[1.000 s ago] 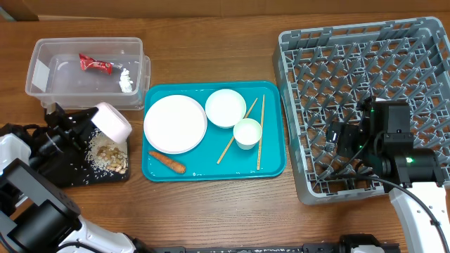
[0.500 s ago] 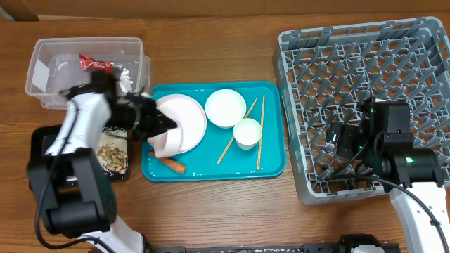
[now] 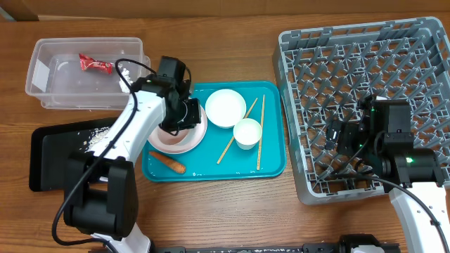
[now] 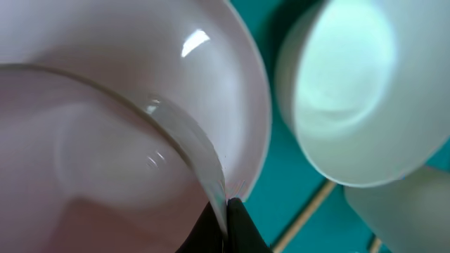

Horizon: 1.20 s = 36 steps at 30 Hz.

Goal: Sort waste into correct bins and load items into the dishwasher
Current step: 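Return the pink bowl onto the pink plate with the left gripper, then grasp a white cup with the left gripper and lift it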

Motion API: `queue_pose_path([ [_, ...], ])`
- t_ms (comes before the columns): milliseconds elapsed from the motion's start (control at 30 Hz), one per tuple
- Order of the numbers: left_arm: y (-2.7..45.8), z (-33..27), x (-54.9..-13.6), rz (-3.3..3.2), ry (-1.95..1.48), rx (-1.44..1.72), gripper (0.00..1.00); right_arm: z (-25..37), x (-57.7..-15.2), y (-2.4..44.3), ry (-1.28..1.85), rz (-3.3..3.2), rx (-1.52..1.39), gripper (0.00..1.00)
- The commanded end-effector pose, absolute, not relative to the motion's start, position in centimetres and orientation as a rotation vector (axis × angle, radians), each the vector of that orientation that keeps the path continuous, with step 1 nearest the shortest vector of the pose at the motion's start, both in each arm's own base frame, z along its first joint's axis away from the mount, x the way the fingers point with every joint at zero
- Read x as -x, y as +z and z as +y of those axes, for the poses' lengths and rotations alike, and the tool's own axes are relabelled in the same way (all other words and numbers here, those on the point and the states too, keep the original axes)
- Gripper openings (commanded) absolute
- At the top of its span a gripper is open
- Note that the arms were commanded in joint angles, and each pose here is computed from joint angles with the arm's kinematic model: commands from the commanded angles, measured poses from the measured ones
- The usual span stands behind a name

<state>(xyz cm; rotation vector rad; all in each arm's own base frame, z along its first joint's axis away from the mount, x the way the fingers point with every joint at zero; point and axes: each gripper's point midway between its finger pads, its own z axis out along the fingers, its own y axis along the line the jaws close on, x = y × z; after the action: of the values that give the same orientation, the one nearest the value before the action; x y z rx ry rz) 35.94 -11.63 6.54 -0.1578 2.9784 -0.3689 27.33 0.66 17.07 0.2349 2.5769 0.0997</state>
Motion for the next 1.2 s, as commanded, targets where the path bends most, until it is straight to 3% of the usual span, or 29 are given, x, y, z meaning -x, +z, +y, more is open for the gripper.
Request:
queue_pose_path([
  [0, 7.4, -8.7, -37.4, 2.898, -0.105, 0.251, 0.12, 0.7, -27.9, 18.2, 0.097, 2.541, -0.23, 1.0],
  [133, 7.6, -9.7, -37.6, 2.896, -0.184, 0.233, 0.5, 0.6, -27.9, 18.2, 0.097, 2.541, -0.23, 1.0],
  [200, 8.3, -11.4, -37.7, 2.897, -0.324, 0.164, 0.56, 0.6, -28.0, 18.3, 0.098, 2.535, -0.23, 1.0],
  [367, 13.0, -17.2, -39.0, 2.794, -0.668, -0.026, 0.46, 0.7, -28.4, 18.6, 0.1, 2.515, -0.228, 1.0],
  [500, 15.1, -21.2, -39.3, 2.704, -0.698, -0.189, 0.49, 0.7, -28.6, 18.8, 0.102, 2.504, -0.226, 1.0],
  [1167, 8.2, -23.1, -34.5, 2.96, -0.396, -0.306, 0.5, 0.7, -28.3, 18.6, 0.101, 2.517, -0.228, 1.0],
])
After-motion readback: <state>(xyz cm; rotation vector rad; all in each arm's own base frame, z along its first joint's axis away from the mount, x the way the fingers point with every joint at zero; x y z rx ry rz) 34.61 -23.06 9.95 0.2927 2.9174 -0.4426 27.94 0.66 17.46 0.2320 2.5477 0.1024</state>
